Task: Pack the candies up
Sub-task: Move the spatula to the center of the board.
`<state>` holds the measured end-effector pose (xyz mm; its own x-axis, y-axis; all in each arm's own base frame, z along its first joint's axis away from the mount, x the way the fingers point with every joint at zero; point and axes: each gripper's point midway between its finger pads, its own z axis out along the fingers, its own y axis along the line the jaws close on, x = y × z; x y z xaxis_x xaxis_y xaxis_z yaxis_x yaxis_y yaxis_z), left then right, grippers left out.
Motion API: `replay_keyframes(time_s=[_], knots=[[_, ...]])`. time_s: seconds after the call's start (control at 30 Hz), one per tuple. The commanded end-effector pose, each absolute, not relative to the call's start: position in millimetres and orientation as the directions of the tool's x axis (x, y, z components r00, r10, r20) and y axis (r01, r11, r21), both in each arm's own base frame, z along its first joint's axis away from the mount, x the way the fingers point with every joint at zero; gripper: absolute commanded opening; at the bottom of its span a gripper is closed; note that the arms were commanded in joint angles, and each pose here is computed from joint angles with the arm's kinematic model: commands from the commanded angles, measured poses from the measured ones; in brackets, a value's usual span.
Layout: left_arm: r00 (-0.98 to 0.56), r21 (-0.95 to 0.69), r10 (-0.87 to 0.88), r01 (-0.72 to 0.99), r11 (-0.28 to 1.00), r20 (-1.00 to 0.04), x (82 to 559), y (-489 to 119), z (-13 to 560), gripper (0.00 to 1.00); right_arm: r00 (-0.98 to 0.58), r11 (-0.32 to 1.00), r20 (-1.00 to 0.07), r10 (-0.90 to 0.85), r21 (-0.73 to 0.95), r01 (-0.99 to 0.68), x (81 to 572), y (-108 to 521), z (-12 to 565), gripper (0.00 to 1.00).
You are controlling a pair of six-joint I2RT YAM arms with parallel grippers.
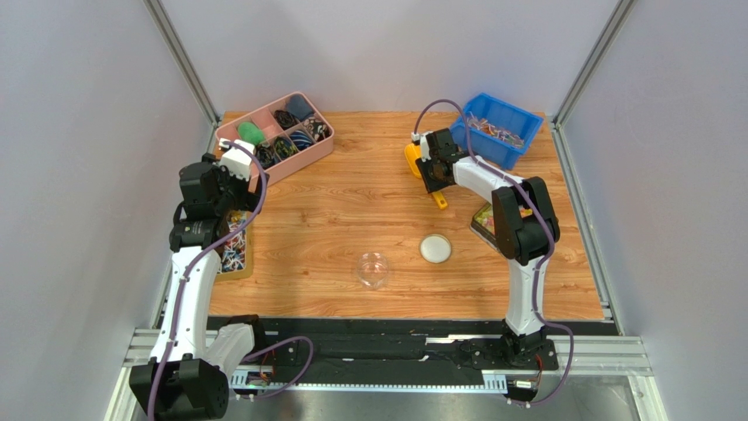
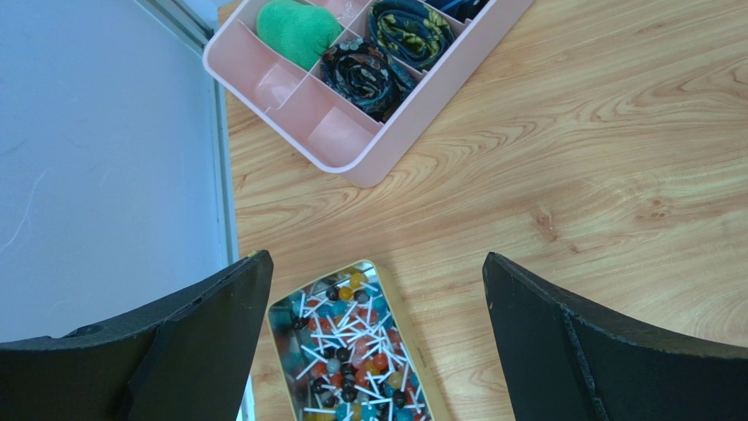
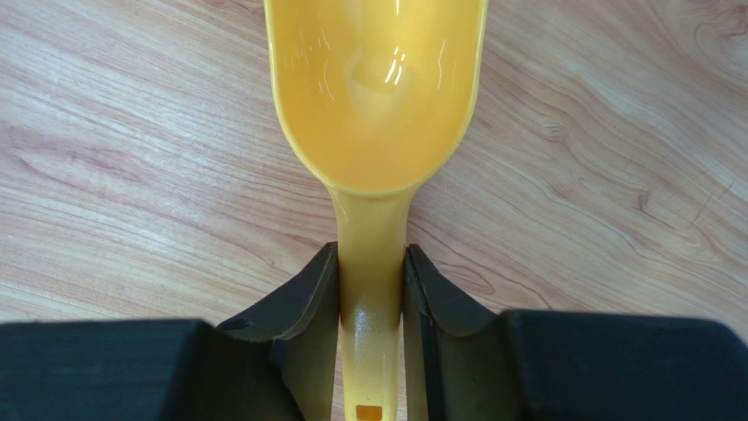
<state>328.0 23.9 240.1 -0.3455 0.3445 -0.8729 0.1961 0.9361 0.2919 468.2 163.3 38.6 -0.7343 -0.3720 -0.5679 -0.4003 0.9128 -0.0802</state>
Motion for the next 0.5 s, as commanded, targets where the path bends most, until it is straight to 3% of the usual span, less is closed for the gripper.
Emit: replay_keyframes(time_s=[0.0,0.07,0.3,0.47], knots=[[-0.376,0.330,0.385,0.202,0.922,-0.843,325.6,31.1,228.8,0.99,-0.701,0.905,-0.603,-0.380,-0.088,-0.415,478.8,164.8,58.8,0.39],[-0.403,0.345,0.396,0.198,0.918,-0.825,325.6,35.7,218.4,0.99,-0.702,0.903,-0.600,-0.384,-0.086,-0.421,477.7,165.2,58.6,0.49],[-0.475,0.379,0.427,0.200,0.904,-0.769,331.6,48.1,182.0,0.99,-0.699,0.902,-0.602,-0.384,-0.086,-0.422,475.7,164.7,70.9,0.57],[-0.512,0.393,0.405,0.137,0.909,-0.758,340.8,72.6,170.9,0.99,-0.666,0.903,-0.645,-0.376,-0.093,-0.419,476.7,164.0,111.0,0.66]])
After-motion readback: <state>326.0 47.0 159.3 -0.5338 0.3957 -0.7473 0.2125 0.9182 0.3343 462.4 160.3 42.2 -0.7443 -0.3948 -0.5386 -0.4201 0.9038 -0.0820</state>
